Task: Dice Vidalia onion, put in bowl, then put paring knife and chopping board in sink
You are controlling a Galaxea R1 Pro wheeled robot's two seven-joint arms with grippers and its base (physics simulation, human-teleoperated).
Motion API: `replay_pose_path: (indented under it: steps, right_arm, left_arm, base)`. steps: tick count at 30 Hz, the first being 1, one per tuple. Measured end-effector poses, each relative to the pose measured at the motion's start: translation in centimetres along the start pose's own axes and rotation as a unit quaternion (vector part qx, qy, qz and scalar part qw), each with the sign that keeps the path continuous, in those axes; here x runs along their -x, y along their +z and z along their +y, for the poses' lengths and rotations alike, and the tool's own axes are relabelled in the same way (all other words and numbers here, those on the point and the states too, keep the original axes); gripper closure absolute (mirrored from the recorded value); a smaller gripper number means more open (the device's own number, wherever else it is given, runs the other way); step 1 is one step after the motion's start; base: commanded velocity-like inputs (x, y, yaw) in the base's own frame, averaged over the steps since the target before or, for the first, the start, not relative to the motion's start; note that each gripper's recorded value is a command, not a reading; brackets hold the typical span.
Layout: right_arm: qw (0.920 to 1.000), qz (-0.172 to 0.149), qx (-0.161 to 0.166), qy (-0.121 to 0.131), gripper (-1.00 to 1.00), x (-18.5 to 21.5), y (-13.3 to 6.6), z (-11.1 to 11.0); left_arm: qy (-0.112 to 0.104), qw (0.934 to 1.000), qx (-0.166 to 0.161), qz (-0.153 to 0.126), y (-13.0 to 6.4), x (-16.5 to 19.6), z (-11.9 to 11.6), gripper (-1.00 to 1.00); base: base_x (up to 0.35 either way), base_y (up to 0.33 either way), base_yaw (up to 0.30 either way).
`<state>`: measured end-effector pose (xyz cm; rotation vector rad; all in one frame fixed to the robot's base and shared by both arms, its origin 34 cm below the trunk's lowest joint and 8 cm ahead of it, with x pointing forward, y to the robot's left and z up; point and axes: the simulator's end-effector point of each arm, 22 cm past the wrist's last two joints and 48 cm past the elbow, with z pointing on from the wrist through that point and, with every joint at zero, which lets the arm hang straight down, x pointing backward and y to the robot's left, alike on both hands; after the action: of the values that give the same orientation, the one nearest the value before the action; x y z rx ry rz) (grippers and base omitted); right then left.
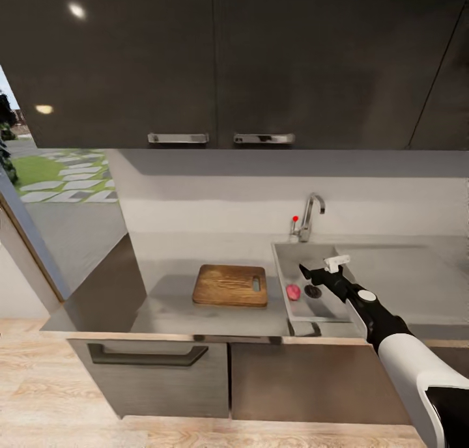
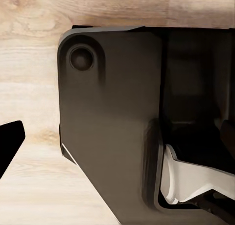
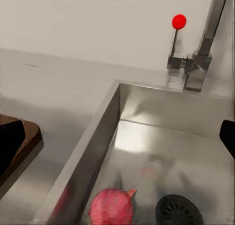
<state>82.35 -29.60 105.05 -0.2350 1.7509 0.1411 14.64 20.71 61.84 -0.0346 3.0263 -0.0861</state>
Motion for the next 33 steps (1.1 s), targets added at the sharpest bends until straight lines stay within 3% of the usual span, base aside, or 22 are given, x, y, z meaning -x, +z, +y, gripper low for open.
replay_pose_path:
  steps: [1, 3, 6, 7, 10, 14, 15, 16, 18, 24, 26, 31, 33]
  right_arm:
    - [1.0, 0.0, -0.002, 0.0, -1.0, 0.0, 0.0, -0.1]
    - [0.9994, 0.001, -0.035, 0.001, -1.0, 0.0, -0.1, -1.6]
    - [0.9988, 0.001, -0.049, 0.001, -1.0, 0.0, -0.1, -2.2]
    - [0.9984, 0.0, -0.057, 0.002, -1.0, 0.0, -0.2, -2.5]
    - [0.9982, 0.0, -0.059, 0.002, -1.0, 0.0, -0.2, -2.6]
    - [0.9982, 0.0, -0.06, 0.001, -1.0, 0.0, -0.2, -2.7]
    - [0.9982, 0.0, -0.06, 0.001, -1.0, 0.0, -0.2, -2.7]
    - [0.9982, 0.0, -0.06, 0.001, -1.0, 0.0, -0.2, -2.7]
    - [0.9982, -0.001, -0.06, 0.001, -1.0, 0.1, -0.2, -2.7]
    - [0.9982, -0.002, -0.061, 0.002, -1.0, 0.1, -0.2, -2.7]
    - [0.998, -0.002, -0.063, 0.004, -1.0, 0.2, -0.2, -2.8]
    - [0.998, -0.003, -0.063, 0.005, -1.0, 0.2, -0.3, -2.9]
    - [0.998, -0.004, -0.063, 0.005, -1.0, 0.2, -0.3, -2.9]
  left_arm:
    - [0.0, 1.0, 0.0, 0.0, 0.0, 0.0, 0.0, -1.0]
    - [0.0, 1.0, -0.001, 0.0, 0.0, 0.0, -0.1, -1.0]
    - [0.001, 1.0, -0.001, -0.01, 0.1, 0.9, -0.1, -1.0]
    - [0.002, 0.9986, -0.002, -0.052, 0.1, 5.1, -0.2, -1.0]
    - [0.004, 0.9954, -0.002, -0.095, -0.3, 9.2, -0.1, -1.0]
    - [0.008, 0.9856, 0.002, -0.169, -1.8, 16.3, 0.4, -1.0]
    - [0.009, 0.9809, 0.002, -0.194, -2.6, 18.8, 0.5, -1.0]
    - [0.01, 0.972, 0.003, -0.235, -4.2, 23.0, 0.6, -1.0]
    - [0.011, 0.9645, 0.003, -0.264, -6.0, 26.6, 0.5, -1.0]
    - [0.012, 0.9521, 0.003, -0.306, -10.7, 33.3, 0.6, -1.0]
    - [0.013, 0.9405, 0.002, -0.339, -14.4, 37.1, 0.4, -1.0]
    - [0.015, 0.9359, -0.003, -0.352, -18.7, 40.2, 0.0, -1.0]
    - [0.02, 0.931, -0.012, -0.364, -20.9, 41.5, -0.5, -1.0]
  base:
    - [-0.211, -0.005, 0.0]
    - [-0.216, -0.003, 0.0]
    - [-0.176, -0.001, 0.0]
    - [-0.106, 0.0, 0.0]
    - [-0.052, 0.0, 0.0]
    - [-0.017, 0.0, 0.0]
    - [-0.004, 0.0, 0.0]
    - [-0.003, 0.0, 0.0]
    - [-0.002, 0.0, 0.0]
    - [0.0, 0.0, 0.0]
    - [0.0, 0.0, 0.0]
    - [0.0, 0.0, 0.0]
    - [0.0, 0.0, 0.0]
